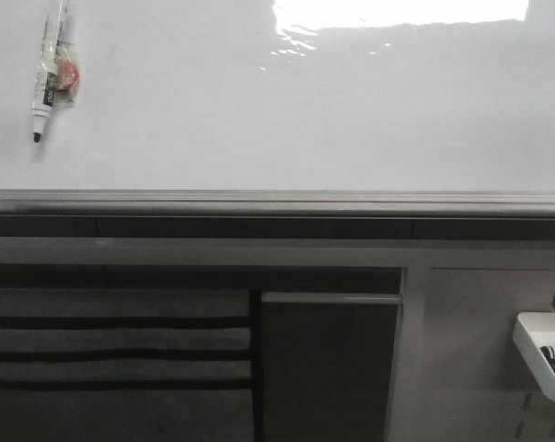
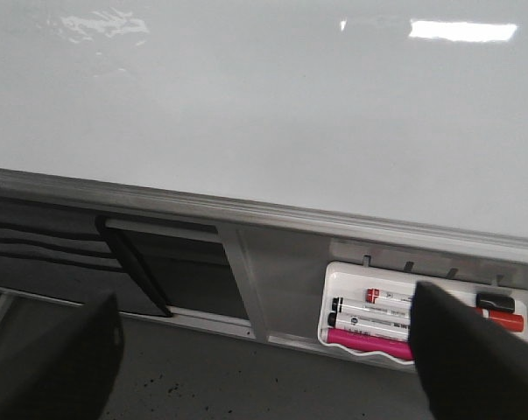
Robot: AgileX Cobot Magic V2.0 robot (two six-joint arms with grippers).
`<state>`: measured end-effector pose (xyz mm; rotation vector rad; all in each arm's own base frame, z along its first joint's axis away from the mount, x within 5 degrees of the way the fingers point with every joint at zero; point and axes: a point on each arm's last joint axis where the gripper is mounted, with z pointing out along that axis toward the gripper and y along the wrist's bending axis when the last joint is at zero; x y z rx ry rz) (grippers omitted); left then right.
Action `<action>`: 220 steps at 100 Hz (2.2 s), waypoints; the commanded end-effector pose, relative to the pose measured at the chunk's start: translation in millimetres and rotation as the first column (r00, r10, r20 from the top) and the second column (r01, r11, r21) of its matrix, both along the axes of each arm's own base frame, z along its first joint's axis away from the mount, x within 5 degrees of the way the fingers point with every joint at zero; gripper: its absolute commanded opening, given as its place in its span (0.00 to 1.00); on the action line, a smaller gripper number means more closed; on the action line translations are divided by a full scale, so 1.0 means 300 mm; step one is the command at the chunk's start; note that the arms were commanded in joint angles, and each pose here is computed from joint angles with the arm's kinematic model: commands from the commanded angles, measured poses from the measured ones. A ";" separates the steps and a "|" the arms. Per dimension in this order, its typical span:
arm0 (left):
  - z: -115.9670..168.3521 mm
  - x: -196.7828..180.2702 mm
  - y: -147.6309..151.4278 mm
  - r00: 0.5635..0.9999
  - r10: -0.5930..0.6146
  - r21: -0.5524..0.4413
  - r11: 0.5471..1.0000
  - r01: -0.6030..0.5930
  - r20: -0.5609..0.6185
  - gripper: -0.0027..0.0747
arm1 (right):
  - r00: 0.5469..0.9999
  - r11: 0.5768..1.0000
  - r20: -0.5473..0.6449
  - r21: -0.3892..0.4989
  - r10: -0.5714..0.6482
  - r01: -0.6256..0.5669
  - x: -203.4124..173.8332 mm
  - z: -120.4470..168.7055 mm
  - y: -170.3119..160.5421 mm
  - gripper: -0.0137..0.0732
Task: Write number 3 on whiteboard
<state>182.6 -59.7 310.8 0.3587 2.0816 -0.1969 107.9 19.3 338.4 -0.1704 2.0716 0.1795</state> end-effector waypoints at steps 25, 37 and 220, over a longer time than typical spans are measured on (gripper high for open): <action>-0.032 0.259 -0.096 0.997 0.000 -0.025 1.000 0.002 0.083 0.86 | 0.996 1.000 0.093 0.008 -0.010 0.009 0.014 0.052 -0.002 0.84; -0.058 0.324 -0.117 0.997 0.003 -0.022 1.000 -0.001 0.075 0.86 | 0.996 1.000 0.093 0.008 -0.010 0.009 0.014 0.052 -0.002 0.84; 0.097 -0.093 -0.395 0.489 -0.842 0.188 0.454 0.871 -0.229 0.01 | 0.521 0.508 -0.095 -0.128 0.848 -0.852 0.134 0.137 0.409 0.84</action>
